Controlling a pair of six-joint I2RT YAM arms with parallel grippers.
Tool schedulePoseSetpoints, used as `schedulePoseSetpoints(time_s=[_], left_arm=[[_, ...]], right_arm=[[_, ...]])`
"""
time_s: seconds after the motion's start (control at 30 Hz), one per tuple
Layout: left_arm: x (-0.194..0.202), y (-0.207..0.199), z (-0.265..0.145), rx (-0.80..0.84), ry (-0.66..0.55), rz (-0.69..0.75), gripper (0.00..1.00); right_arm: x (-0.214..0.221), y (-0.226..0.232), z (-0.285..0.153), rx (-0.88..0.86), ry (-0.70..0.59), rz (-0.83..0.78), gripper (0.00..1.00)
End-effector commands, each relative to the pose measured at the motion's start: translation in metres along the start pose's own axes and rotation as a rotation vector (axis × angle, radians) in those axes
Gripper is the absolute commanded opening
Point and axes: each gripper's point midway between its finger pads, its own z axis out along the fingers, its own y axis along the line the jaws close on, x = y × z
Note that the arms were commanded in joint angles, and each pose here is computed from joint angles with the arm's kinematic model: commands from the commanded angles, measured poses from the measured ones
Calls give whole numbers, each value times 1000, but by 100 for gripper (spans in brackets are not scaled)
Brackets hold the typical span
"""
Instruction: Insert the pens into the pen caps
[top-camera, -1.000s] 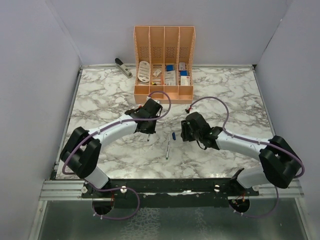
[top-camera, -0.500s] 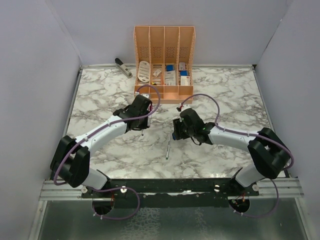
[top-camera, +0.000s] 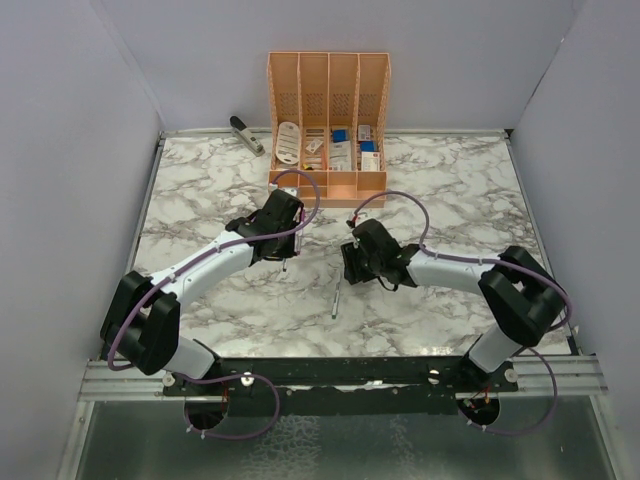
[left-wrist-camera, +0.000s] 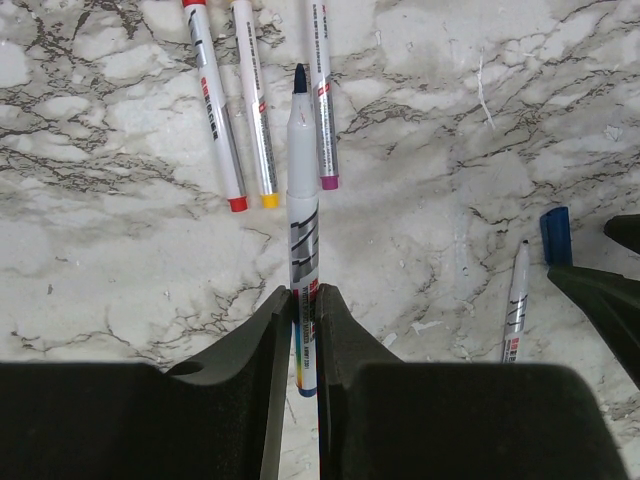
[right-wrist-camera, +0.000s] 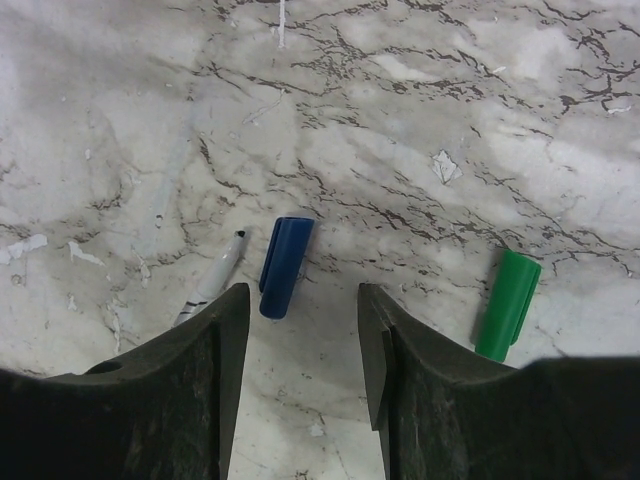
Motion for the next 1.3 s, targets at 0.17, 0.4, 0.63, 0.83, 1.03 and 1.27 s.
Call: schedulePoseSetpoints(time_s=[0.17, 0.4, 0.63, 0.83, 1.03, 1.27], left_arm=[[-10, -1, -8, 14, -40, -21, 0], [-11, 2, -7, 8, -44, -19, 0], [-13, 4, -5, 7, -47, -19, 0], [-14, 5, -2, 11, -45, -21, 0], [-17, 5, -1, 11, -47, -16, 0], [-20, 6, -2, 10, -50, -18, 0]], right_arm=[[14, 6, 17, 4, 77, -31, 45], [33, -1, 24, 89, 175, -57, 38], [72, -25, 18, 243, 313, -78, 31], [91, -36, 3, 305, 371, -87, 31], [106, -39, -5, 327, 422, -101, 29], [123, -35, -2, 321, 482, -118, 12]])
